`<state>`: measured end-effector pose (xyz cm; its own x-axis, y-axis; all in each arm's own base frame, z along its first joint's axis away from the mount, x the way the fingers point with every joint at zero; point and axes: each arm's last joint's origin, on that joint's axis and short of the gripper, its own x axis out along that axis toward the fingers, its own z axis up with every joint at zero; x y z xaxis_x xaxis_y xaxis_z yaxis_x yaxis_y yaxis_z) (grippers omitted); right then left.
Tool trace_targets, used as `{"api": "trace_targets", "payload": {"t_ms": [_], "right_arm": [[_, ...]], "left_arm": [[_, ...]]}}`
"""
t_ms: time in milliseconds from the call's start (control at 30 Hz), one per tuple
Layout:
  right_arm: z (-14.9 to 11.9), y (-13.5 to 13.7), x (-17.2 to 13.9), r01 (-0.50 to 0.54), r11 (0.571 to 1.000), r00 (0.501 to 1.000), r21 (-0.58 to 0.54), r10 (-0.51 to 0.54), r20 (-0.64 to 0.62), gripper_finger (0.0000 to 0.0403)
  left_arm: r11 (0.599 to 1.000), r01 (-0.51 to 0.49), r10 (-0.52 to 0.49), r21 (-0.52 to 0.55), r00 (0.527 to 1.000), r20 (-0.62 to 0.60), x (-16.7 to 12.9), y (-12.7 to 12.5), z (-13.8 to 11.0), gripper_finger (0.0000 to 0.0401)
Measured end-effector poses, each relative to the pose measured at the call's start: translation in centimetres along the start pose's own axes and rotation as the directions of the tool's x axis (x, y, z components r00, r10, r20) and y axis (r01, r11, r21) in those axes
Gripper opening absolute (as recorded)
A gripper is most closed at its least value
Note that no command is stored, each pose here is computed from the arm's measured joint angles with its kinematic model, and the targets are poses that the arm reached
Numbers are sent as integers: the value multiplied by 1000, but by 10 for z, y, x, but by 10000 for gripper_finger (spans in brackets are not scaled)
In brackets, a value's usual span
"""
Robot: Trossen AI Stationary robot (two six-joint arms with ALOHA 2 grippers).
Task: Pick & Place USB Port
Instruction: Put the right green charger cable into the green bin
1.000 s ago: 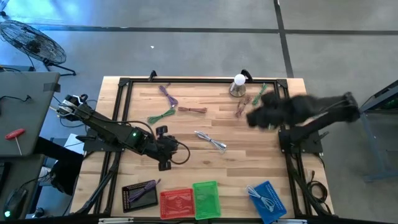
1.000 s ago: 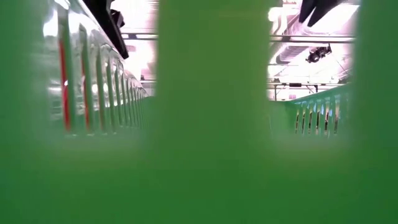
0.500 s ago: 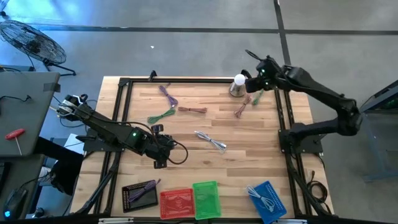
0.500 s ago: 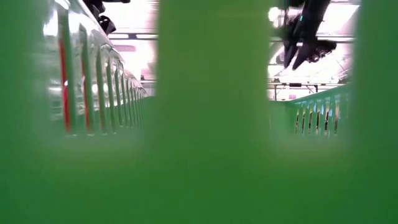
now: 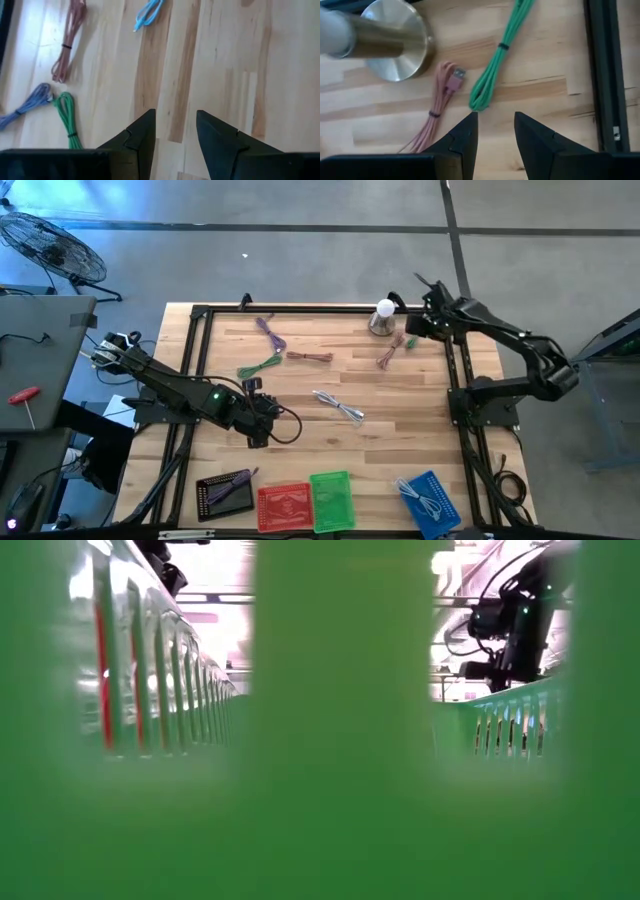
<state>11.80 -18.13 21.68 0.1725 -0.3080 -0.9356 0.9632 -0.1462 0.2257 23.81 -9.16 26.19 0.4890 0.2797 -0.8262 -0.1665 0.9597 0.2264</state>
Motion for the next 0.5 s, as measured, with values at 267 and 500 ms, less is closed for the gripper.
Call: {"api": "trace_targets", "payload": {"t_ms": [267, 500], "right_arm": [[7, -1, 18, -15, 998, 999, 59, 17, -42, 119], [15, 8, 46, 11, 998, 993, 59, -4, -114, 118]], "left_arm": [[1000, -9, 9, -8, 1000, 9, 0, 0, 1, 136], [1000, -9, 9, -21, 1000, 8, 0, 0, 0, 136]]}}
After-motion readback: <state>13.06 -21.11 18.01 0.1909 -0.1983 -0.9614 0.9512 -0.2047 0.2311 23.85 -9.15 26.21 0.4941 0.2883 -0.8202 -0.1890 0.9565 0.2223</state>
